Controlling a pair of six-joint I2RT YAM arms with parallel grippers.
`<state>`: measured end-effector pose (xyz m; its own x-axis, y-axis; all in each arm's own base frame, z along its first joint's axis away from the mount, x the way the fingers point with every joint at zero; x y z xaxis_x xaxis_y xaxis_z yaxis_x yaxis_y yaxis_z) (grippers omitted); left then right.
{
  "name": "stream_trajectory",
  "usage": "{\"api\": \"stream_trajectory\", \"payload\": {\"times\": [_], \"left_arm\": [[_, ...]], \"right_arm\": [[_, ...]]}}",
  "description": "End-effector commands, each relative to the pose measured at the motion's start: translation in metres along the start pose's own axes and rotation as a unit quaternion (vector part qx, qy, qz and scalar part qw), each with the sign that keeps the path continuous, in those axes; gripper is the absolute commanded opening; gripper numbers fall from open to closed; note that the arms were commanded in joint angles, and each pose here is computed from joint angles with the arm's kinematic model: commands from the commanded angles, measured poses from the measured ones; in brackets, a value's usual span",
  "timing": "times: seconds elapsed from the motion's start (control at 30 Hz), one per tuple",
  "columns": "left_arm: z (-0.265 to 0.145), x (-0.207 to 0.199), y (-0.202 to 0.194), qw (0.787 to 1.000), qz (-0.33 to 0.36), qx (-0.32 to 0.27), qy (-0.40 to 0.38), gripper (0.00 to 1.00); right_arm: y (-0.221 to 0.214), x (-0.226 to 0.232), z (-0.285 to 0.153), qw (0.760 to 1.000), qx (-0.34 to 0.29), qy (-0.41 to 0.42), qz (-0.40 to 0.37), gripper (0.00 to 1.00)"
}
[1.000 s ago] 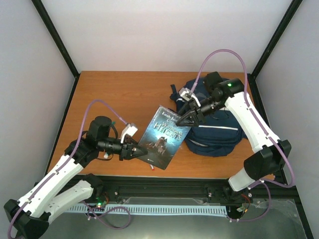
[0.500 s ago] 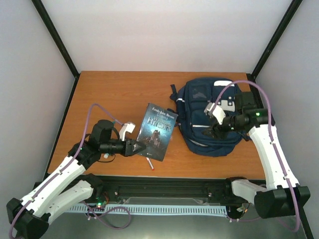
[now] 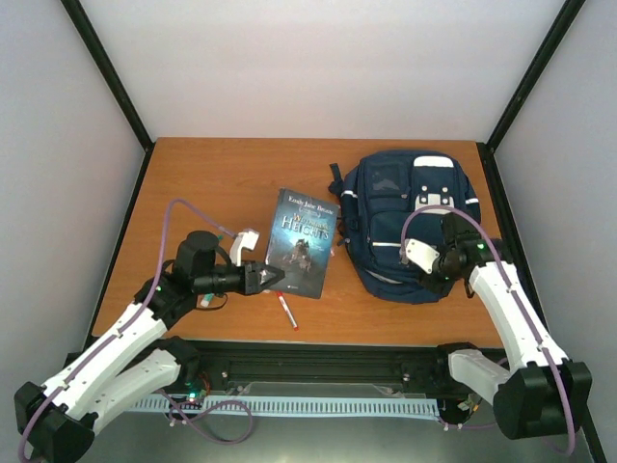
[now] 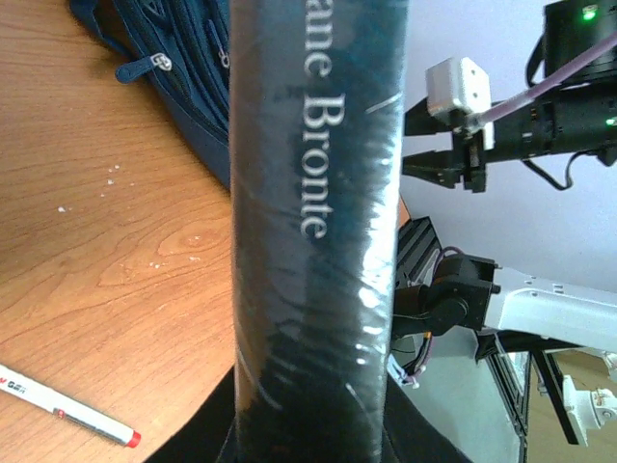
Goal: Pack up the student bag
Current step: Place the book in the student bag.
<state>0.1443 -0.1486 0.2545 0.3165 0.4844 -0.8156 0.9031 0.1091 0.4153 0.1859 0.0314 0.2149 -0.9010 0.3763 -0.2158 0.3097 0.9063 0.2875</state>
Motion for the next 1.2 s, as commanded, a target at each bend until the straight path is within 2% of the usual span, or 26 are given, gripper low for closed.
{"api": "stream_trajectory", "payload": {"times": [0.0, 0.53, 0.63, 0.7, 0.77, 0.8, 1.17], "left_arm": [[-0.014, -0.03, 0.013, 0.994, 0.057, -0.054, -0.075, 0.01], [-0.014, -0.023, 0.009, 0.995, 0.049, -0.054, -0.064, 0.01], [-0.012, -0.022, 0.009, 0.996, 0.047, -0.053, -0.061, 0.01], [-0.01, -0.02, 0.009, 0.996, 0.044, -0.052, -0.061, 0.01], [-0.008, -0.017, 0.008, 0.996, 0.037, -0.05, -0.063, 0.01], [-0.007, -0.016, 0.008, 0.996, 0.035, -0.051, -0.065, 0.01], [0.012, -0.014, 0.012, 0.993, 0.002, -0.018, -0.115, 0.01]], "right_arm": [[-0.009, -0.008, 0.02, 0.998, 0.043, -0.023, -0.032, 0.4], [-0.018, -0.018, 0.066, 0.996, 0.079, -0.011, -0.036, 0.4], [-0.017, -0.022, 0.069, 0.996, 0.08, -0.018, -0.033, 0.34], [-0.015, -0.027, 0.068, 0.996, 0.076, -0.029, -0.025, 0.2], [-0.009, -0.034, 0.06, 0.997, 0.066, -0.042, -0.018, 0.06], [-0.004, -0.039, 0.052, 0.997, 0.057, -0.053, -0.015, 0.03], [0.049, -0.083, -0.071, 0.977, -0.072, -0.196, 0.037, 0.03]]}}
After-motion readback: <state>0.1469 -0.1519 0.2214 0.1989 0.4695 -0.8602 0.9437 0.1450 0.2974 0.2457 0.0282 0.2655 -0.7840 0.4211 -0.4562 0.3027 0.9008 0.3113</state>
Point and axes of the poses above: each gripper's point midway between its finger pads, its own z axis out along the fingers, its own x axis along the line the jaws close on, y = z × x, the point moved 9 cm from there along -z, back along the fingers, and after that the axes turned 7 degrees about -z, right-handed, at the moved point
